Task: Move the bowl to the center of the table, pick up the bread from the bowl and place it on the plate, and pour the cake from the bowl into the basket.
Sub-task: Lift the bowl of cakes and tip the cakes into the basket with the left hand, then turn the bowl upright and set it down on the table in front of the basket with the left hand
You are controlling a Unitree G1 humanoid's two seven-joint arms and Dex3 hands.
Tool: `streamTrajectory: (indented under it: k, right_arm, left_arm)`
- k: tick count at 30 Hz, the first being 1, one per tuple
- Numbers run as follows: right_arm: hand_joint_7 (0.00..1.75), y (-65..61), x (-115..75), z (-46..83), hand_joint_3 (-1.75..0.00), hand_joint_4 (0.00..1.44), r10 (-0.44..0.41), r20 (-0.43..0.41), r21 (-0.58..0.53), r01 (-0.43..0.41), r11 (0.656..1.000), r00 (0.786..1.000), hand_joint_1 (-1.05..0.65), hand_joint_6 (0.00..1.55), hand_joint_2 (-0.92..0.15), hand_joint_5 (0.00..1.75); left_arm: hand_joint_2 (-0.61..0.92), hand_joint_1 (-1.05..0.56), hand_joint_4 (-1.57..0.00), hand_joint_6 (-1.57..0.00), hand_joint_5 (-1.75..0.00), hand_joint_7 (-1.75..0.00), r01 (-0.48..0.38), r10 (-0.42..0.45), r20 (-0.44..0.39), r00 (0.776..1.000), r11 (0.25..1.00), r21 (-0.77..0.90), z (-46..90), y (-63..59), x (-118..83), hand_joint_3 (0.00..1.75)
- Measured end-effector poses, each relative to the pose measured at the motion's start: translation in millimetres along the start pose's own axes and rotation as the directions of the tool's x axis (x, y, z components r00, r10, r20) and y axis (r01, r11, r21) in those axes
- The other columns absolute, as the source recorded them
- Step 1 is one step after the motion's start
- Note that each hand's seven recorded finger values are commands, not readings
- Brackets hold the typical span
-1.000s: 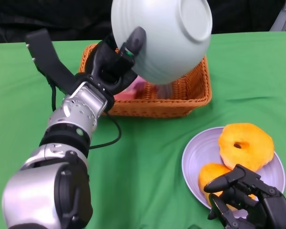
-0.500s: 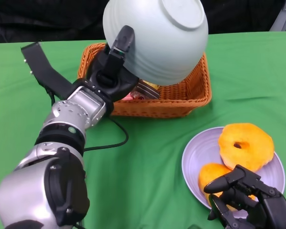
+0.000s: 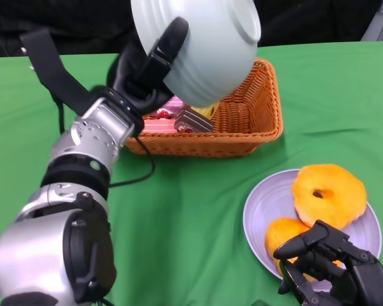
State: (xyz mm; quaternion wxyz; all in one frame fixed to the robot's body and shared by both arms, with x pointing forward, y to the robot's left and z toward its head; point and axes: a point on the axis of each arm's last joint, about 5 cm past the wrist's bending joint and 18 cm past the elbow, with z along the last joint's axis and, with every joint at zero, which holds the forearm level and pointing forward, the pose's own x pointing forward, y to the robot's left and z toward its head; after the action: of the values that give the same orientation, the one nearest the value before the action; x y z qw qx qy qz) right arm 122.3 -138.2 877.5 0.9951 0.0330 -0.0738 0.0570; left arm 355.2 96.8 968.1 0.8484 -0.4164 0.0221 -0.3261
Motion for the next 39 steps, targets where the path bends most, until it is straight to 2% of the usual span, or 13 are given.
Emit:
streamTrajectory:
  k: [6,7,11,14,17,19,21,22,25,26,31,37,39]
  right_arm:
    - [1.27,-0.1,0.0,0.0,-0.65,0.67,-0.001,0.0,0.0,0.001,1.0,1.0,-0.08,0.62,-0.77,1.56]
    - [1.27,-0.1,0.0,0.1,-0.64,0.67,-0.001,0.0,0.001,0.001,1.0,1.0,-0.08,0.62,-0.77,1.55]
    - [1.26,-0.2,0.1,0.1,-0.64,0.67,-0.001,0.001,0.002,0.001,1.0,1.0,-0.09,0.62,-0.78,1.55]
    - [1.26,-0.1,-0.2,0.0,-0.63,0.67,-0.002,-0.002,0.004,0.002,1.0,1.0,-0.08,0.62,-0.78,1.55]
    - [1.25,-0.3,-0.5,0.0,-0.62,0.67,-0.004,-0.003,0.007,0.004,1.0,1.0,-0.07,0.61,-0.79,1.55]
    - [1.25,-0.3,-0.7,-0.1,-0.62,0.67,-0.004,-0.003,0.009,0.004,1.0,1.0,-0.07,0.61,-0.8,1.55]
    - [1.26,-0.4,-0.8,0.0,-0.61,0.67,-0.005,-0.004,0.009,0.005,1.0,1.0,-0.08,0.61,-0.8,1.56]
    - [1.26,-0.5,-1.1,-0.1,-0.61,0.67,-0.006,-0.005,0.008,0.006,1.0,1.0,-0.08,0.61,-0.8,1.56]
    - [1.26,-0.3,-1.4,0.2,-0.59,0.67,-0.006,-0.004,0.008,0.006,1.0,1.0,-0.09,0.61,-0.8,1.56]
    - [1.26,-0.2,-1.4,0.5,-0.59,0.67,-0.006,-0.003,0.008,0.006,1.0,1.0,-0.08,0.61,-0.8,1.56]
    - [1.26,-0.4,-1.3,2.4,-0.59,0.68,-0.014,0.006,0.001,0.014,1.0,1.0,-0.08,0.62,-0.8,1.55]
    - [1.26,-0.8,-1.3,2.8,-0.59,0.69,-0.023,0.008,-0.002,0.023,1.0,1.0,-0.09,0.62,-0.8,1.54]
    - [1.26,-0.9,-1.3,2.8,-0.58,0.69,-0.025,0.009,-0.002,0.025,1.0,1.0,-0.09,0.62,-0.8,1.54]
  left_arm:
    - [0.75,-0.2,-0.83,-0.79,-1.75,-1.55,0.076,-0.08,0.01,0.997,0.968,0.239,26.6,-0.5,-5,0.91]
    - [0.69,-0.18,-0.84,-0.79,-1.75,-1.55,0.083,-0.091,0.015,0.996,0.952,0.294,30.5,-0.8,-7,1.01]
    - [0.59,-0.18,-0.85,-0.76,-1.75,-1.59,0.095,-0.117,0.021,0.993,0.892,0.442,37.2,1.3,-17,1.15]
    - [0.55,-0.19,-0.83,-0.73,-1.75,-1.6,0.129,-0.157,0.002,0.988,0.817,0.562,40.2,1.9,-25,1.17]
    - [0.51,-0.19,-0.81,-0.74,-1.75,-1.56,0.155,-0.224,-0.002,0.974,0.669,0.727,45.4,1.5,-36,1.2]
    - [0.54,-0.21,-0.82,-0.73,-1.75,-1.53,0.16,-0.256,-0.027,0.966,0.514,0.843,47.0,0.8,-46,1.16]
    - [0.61,-0.2,-0.81,-0.71,-1.75,-1.5,0.165,-0.283,-0.061,0.957,0.357,0.919,46.5,2.9,-61,1.03]
    - [0.62,-0.2,-0.81,-0.71,-1.75,-1.5,0.168,-0.284,-0.075,0.956,0.319,0.933,43.9,5.7,-67,1.0]
    - [0.55,-0.15,-0.82,-0.73,-1.75,-1.48,0.164,-0.28,-0.103,0.954,0.204,0.965,34.2,14.2,-88,1.08]
    - [0.48,-0.09,-0.8,-0.76,-1.73,-1.45,0.159,-0.285,-0.109,0.952,0.16,0.974,31.1,15.6,-94,1.17]
    - [0.39,-0.08,-0.81,-0.84,-1.71,-1.29,0.076,-0.367,-0.086,0.926,-0.043,0.996,15.4,20.0,-124,1.29]
    - [0.38,-0.07,-0.83,-0.89,-1.74,-1.21,-0.011,-0.41,-0.074,0.909,-0.201,0.98,11.3,26.1,-152,1.31]
    - [0.38,-0.07,-0.81,-0.9,-1.74,-1.2,-0.024,-0.406,-0.075,0.911,-0.234,0.972,9.3,28.8,-161,1.28]
